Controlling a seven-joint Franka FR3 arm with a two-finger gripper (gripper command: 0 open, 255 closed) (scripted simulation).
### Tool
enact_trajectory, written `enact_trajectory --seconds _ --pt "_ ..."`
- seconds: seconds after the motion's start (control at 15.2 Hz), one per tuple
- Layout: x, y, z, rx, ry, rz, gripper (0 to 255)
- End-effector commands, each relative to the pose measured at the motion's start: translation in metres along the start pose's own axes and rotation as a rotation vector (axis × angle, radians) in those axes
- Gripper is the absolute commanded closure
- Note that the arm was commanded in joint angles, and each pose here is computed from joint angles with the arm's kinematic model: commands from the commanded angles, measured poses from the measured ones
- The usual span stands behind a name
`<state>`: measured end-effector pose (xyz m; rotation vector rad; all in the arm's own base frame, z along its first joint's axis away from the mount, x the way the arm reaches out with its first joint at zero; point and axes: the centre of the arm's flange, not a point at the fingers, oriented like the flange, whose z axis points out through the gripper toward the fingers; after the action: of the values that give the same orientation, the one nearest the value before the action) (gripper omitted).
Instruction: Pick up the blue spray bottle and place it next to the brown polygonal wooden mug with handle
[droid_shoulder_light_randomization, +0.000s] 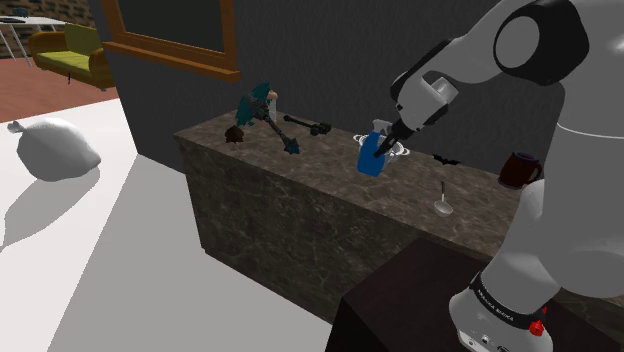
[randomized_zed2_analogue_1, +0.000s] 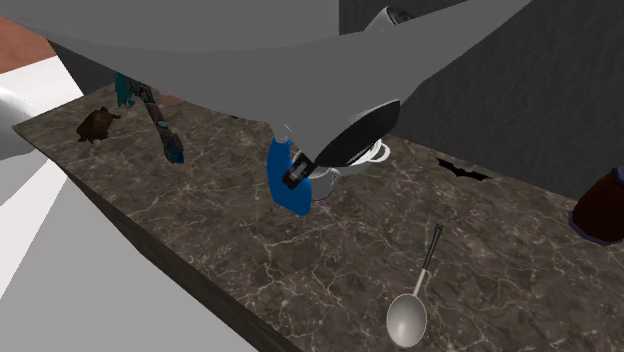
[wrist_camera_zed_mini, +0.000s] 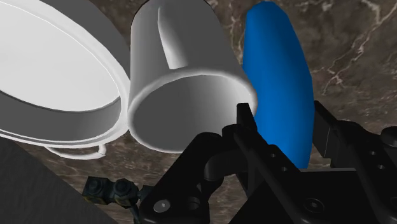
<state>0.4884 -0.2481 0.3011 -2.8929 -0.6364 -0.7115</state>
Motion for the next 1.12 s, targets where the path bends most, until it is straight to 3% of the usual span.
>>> enact_trajectory --seconds 0.0,0.33,1.06 --pt "-0.001 0.0 0.001 0.002 -0.003 0.001 255" --pt "-0.001 -0.001 0.001 0.002 -0.003 0.001 255" --pt "0.026 0.0 -0.05 0.002 -0.003 0.001 255"
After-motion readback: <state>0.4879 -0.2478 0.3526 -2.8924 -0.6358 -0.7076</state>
